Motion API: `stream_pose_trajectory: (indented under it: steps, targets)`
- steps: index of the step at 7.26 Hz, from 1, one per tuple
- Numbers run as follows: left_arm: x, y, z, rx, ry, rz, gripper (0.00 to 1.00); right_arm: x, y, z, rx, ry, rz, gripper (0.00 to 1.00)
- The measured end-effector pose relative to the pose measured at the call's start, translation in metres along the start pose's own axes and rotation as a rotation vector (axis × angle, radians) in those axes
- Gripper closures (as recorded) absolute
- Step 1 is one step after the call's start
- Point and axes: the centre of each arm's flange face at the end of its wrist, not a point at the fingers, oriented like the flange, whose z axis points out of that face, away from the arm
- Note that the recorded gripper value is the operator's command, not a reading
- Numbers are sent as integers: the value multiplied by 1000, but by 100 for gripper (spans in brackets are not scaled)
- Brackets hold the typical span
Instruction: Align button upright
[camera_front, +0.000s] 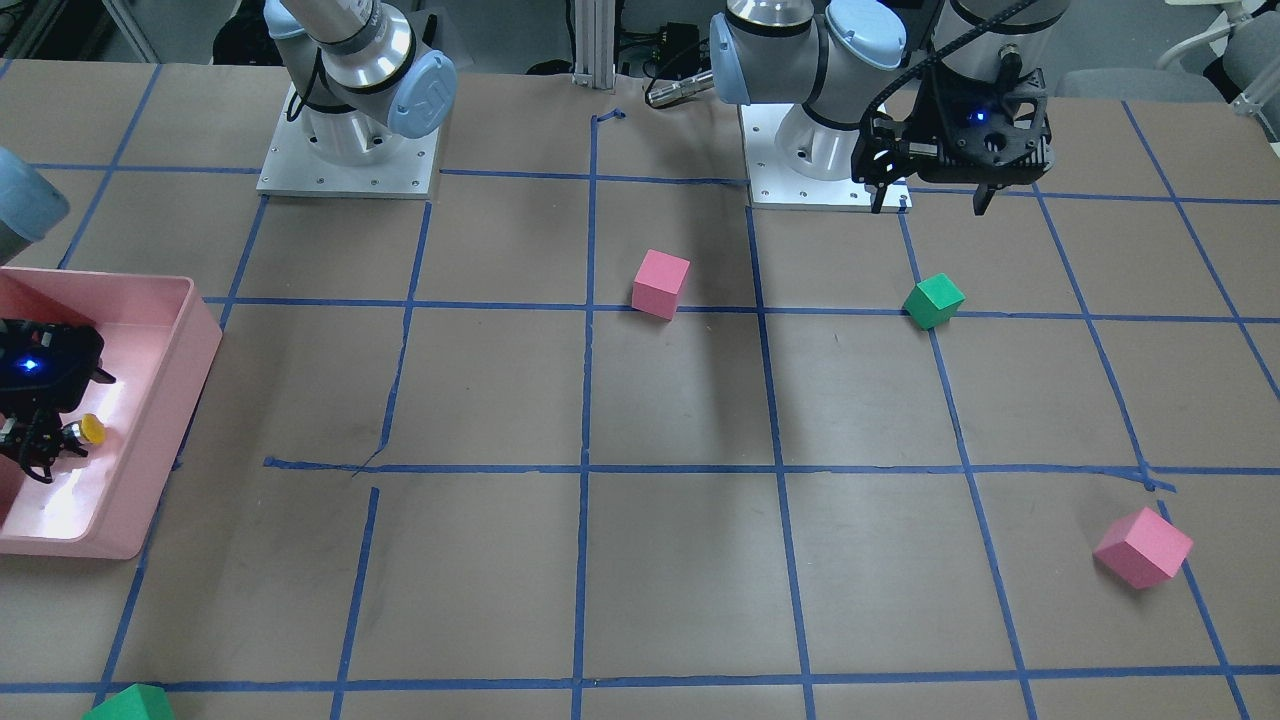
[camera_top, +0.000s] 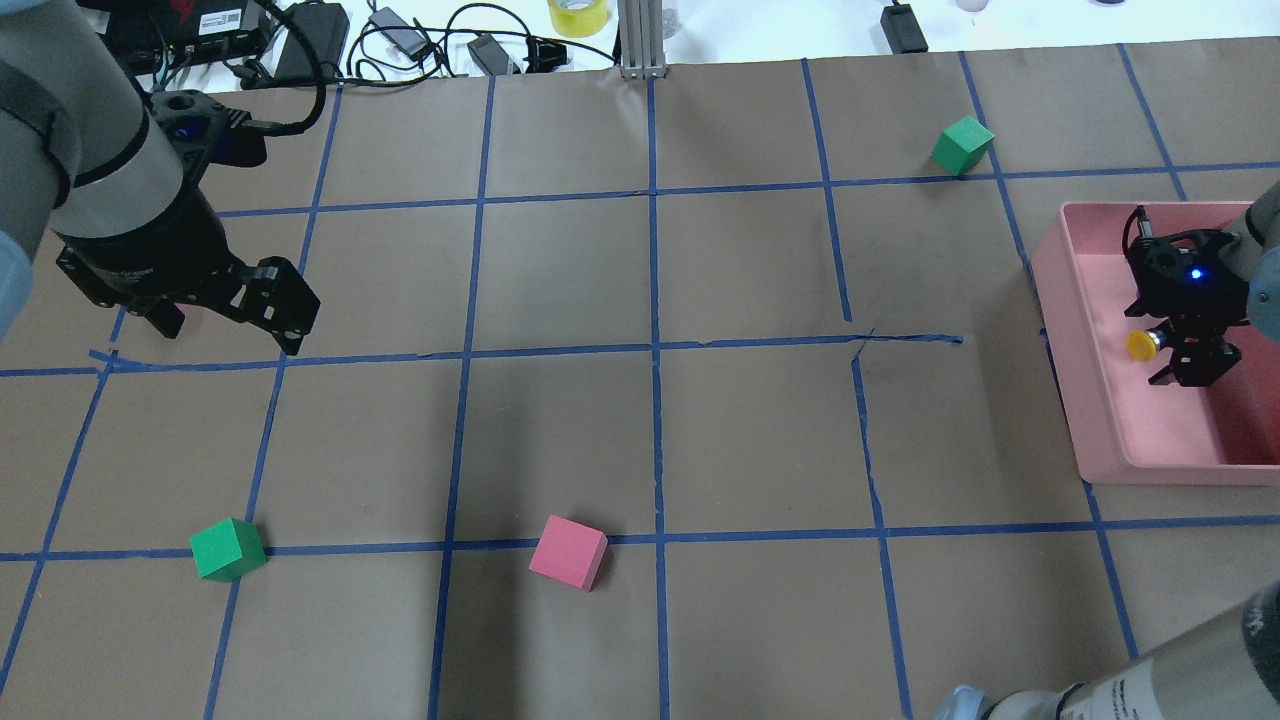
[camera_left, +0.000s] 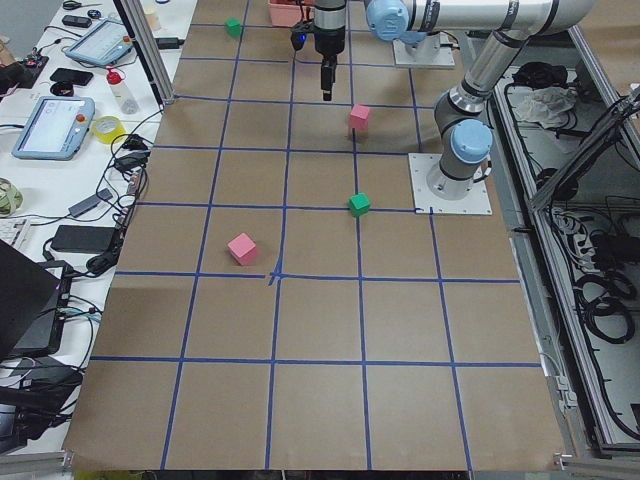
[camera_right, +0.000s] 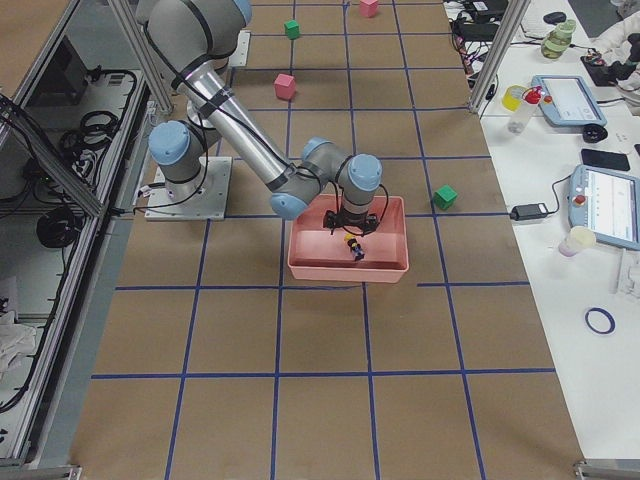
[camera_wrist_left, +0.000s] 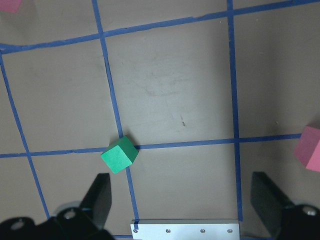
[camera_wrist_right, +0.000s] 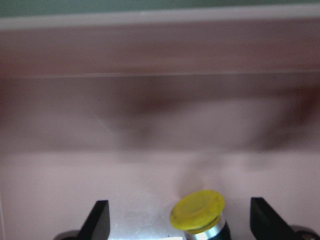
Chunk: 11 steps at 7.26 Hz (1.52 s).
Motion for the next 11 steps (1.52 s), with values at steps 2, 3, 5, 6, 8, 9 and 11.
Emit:
stream_pose_trajectory:
  steps: [2, 3, 5, 6, 8, 9, 11]
  targets:
    - [0, 0, 0, 0, 0, 0, 0, 1, -2, 1, 18, 8, 0, 0]
    - [0, 0, 0, 0, 0, 1, 0, 1, -2, 2, 23, 8, 0, 1]
    - [0, 0, 0, 0, -1, 0, 0, 1, -1, 9, 25, -7, 0, 85]
    - [0, 0, 0, 0, -1, 0, 0, 1, 0, 13, 16, -20, -1, 100]
    - [0, 0, 0, 0, -1, 0, 0, 0, 4, 14, -17, -42, -27, 100]
    - [0, 0, 0, -1, 0, 1, 0, 0, 6, 11, -31, -46, -34, 100]
    - [2, 3, 6, -11, 1, 3, 0, 0, 7, 3, -48, -39, -30, 100]
